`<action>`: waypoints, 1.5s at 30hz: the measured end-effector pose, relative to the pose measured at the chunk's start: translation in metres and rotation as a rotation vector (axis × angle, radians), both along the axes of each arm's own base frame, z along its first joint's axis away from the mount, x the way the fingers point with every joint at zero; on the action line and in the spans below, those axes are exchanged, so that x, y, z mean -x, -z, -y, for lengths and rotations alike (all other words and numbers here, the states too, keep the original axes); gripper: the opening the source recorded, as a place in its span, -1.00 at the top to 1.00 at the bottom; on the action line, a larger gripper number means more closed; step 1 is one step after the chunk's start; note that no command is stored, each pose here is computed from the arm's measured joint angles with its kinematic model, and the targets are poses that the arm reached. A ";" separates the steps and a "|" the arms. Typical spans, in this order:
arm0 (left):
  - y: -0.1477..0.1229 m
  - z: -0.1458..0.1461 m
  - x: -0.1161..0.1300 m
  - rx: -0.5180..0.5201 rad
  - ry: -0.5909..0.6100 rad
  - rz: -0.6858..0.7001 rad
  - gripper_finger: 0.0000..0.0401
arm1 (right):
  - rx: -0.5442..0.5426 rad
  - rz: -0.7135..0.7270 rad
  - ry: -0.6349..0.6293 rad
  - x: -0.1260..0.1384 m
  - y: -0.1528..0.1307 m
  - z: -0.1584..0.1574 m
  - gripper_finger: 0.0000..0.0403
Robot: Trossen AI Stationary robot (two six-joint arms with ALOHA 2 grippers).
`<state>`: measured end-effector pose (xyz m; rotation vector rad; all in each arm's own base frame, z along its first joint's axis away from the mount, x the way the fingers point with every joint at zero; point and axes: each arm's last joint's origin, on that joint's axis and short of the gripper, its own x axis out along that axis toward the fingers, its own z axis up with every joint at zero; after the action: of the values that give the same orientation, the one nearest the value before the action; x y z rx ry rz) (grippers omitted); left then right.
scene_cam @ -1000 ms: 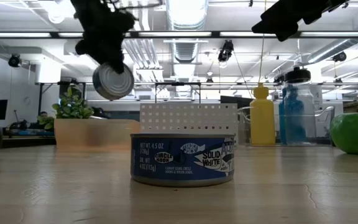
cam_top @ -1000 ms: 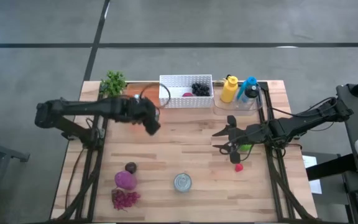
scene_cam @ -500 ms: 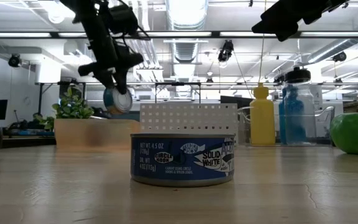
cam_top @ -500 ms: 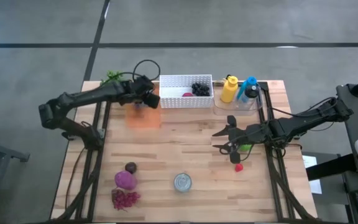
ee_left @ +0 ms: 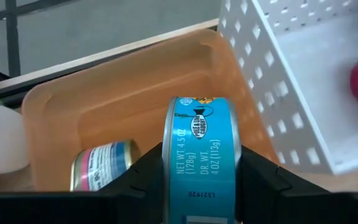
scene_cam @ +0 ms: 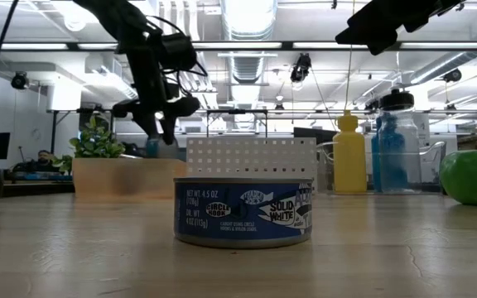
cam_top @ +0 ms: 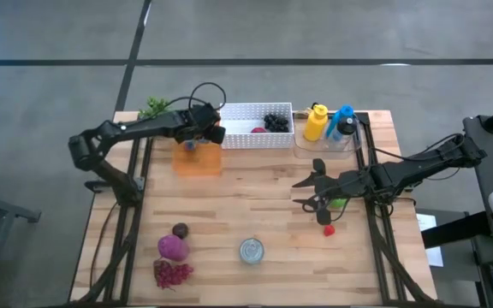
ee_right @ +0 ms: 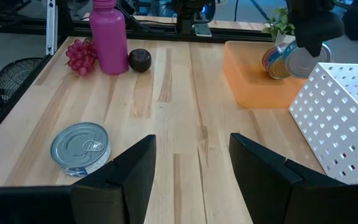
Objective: Pick & Place Food Item
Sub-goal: Put the yellow-blue tuna can into the orange bin
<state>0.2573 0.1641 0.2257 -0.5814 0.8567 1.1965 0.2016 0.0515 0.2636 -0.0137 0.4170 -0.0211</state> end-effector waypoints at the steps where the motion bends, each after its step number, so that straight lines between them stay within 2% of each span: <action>1: 0.001 -0.001 -0.001 -0.002 -0.008 0.010 0.29 | 0.000 0.000 0.000 0.000 0.000 0.000 0.01; 12: 0.026 -0.012 -0.009 0.032 -0.028 -0.028 0.29 | 0.000 0.000 0.000 0.000 0.000 0.000 0.01; 27: 0.032 -0.015 -0.008 0.025 -0.062 0.010 0.29 | 0.000 0.000 0.000 0.000 0.000 0.000 0.01; 36: 0.045 -0.017 -0.011 0.051 -0.057 -0.032 0.29 | 0.000 -0.001 0.000 0.000 0.000 0.000 0.01; 45: 0.047 -0.017 -0.011 0.069 -0.048 -0.024 0.28 | 0.000 0.000 0.000 0.000 0.000 0.000 0.01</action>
<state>0.2684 0.1810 0.1792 -0.6483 0.9119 1.2234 0.2015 0.0515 0.2634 -0.0138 0.4174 -0.0211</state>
